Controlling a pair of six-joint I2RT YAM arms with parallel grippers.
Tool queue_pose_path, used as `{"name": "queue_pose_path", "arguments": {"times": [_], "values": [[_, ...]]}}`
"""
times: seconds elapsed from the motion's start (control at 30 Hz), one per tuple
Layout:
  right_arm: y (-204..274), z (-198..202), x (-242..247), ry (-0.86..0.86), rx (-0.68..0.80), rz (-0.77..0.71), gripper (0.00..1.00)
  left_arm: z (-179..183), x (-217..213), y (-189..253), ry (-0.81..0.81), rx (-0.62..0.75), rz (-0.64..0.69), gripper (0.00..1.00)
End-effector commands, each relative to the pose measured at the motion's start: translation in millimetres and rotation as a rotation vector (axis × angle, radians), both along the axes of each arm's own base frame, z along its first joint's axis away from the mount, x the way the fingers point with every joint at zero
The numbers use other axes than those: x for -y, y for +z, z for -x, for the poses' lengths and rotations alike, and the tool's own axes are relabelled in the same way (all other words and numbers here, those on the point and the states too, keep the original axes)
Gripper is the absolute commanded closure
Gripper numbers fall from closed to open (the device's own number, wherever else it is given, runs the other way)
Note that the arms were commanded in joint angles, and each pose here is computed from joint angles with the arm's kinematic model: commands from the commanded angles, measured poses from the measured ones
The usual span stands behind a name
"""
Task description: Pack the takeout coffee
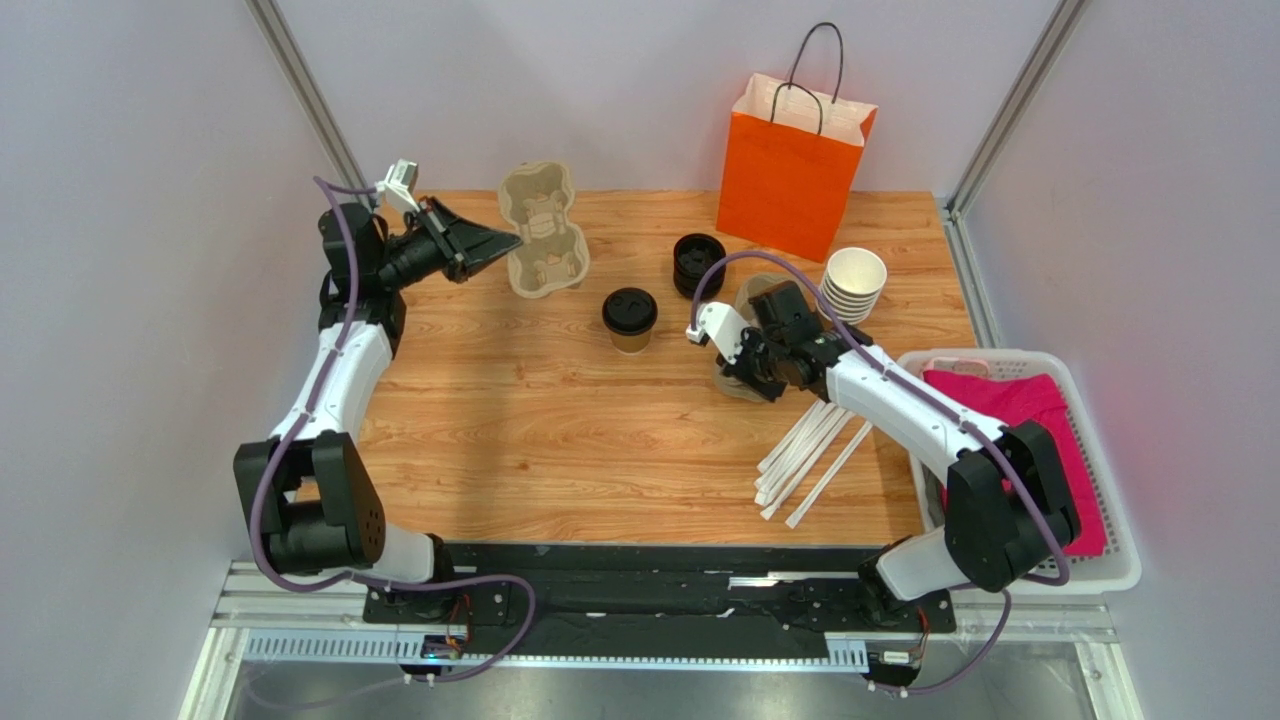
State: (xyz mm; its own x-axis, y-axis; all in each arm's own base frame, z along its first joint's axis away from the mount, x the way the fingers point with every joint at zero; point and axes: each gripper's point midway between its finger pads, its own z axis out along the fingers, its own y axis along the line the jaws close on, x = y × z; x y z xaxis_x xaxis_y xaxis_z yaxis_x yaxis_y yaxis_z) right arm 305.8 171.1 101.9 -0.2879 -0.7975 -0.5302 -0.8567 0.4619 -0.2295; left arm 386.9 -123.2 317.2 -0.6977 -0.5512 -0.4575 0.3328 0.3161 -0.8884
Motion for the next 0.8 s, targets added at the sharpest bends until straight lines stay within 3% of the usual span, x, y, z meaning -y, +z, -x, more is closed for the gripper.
{"name": "queue_pose_path", "arguments": {"times": [0.0,0.27,0.63,0.77], "values": [[12.9,-3.9,-8.1,0.011,0.041,-0.093,1.00,12.6,-10.4,8.6,0.010,0.061,-0.026,1.00],[22.7,-7.9,-10.8,-0.003,0.065,-0.189,1.00,21.7,-33.8,-12.5,0.066,0.029,-0.050,1.00],[-5.2,-7.0,-3.9,0.013,0.032,-0.145,1.00,20.4,-48.1,-39.6,0.090,-0.006,-0.117,1.00],[-8.2,-23.2,-2.3,0.020,0.065,-0.120,1.00,14.2,-56.5,-55.9,0.103,-0.023,-0.177,1.00]]}}
